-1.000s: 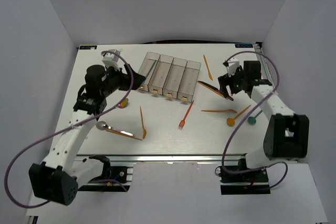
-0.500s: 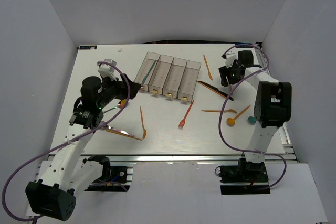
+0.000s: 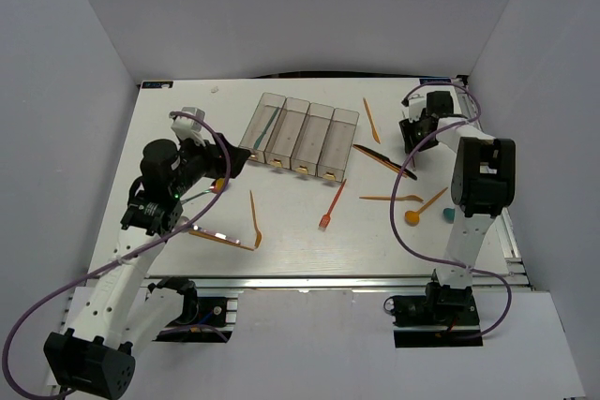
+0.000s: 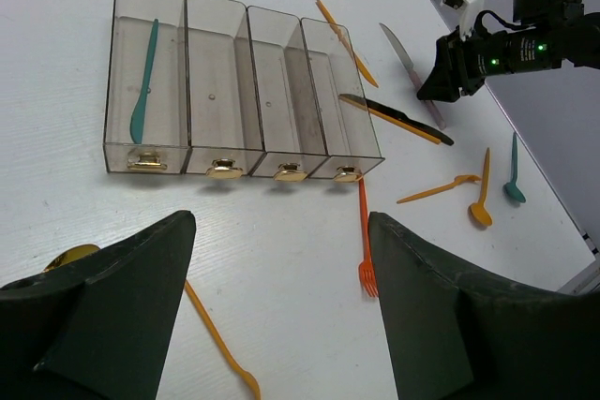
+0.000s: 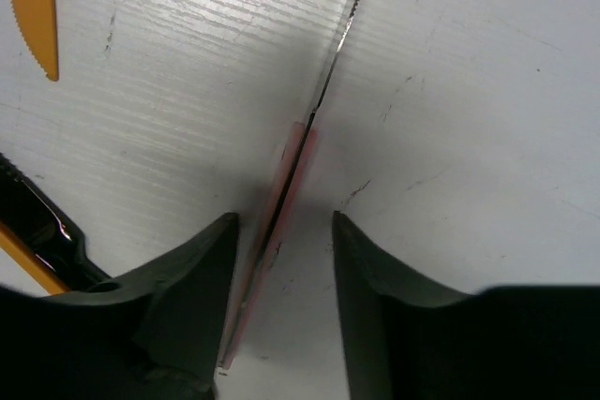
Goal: Sort the eating utensils into containers
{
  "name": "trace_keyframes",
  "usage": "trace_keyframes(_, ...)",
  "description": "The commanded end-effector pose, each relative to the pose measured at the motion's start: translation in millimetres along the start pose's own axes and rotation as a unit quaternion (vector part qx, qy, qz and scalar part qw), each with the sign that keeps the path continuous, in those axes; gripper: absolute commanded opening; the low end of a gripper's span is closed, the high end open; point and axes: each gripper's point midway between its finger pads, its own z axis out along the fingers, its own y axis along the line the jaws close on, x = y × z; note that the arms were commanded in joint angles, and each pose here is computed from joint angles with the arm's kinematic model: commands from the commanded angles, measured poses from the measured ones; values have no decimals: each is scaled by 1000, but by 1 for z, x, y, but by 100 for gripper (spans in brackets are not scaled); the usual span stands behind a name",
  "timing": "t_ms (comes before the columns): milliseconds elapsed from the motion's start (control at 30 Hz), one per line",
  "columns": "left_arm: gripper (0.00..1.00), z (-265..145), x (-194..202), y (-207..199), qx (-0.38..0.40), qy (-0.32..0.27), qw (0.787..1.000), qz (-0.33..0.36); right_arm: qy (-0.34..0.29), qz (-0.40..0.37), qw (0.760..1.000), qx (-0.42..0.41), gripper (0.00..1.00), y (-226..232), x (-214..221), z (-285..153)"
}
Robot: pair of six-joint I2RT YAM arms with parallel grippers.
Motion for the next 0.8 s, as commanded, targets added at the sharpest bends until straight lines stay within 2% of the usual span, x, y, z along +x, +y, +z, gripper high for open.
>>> trace_keyframes(0,85,-6,-5,1,-4,-16,1000,11,1,13,1000,19,46,-17,0,4)
trace_keyframes(67,85,-6,-5,2,-6,-16,1000,12,1,18,1000,18,42,-18,3,4)
trace_keyframes(200,85,-6,-5,1,-5,-17,1000,13,-9,35,999,1,25,-17,2,1)
trace_keyframes(300,85,-6,-5,2,-7,-17,1000,13,-29,41,999,-10,18,-15,-9,-7)
trace_keyframes(367,85,-6,-5,3,-9,-17,1000,14,-50,40,998,-7,13,-18,-24,-21)
trace_keyframes(467,85,-5,-4,4,-11,-16,1000,15,-109,44,992,-42,0,-6,-63,-53)
trace_keyframes(633,85,-4,-3,7,-17,-15,1000,17,-186,50,972,-137,0,43,-122,-113)
trace_keyframes(767,85,-4,-4,12,-28,-17,999,17,-216,19,952,-218,0,126,-155,-141)
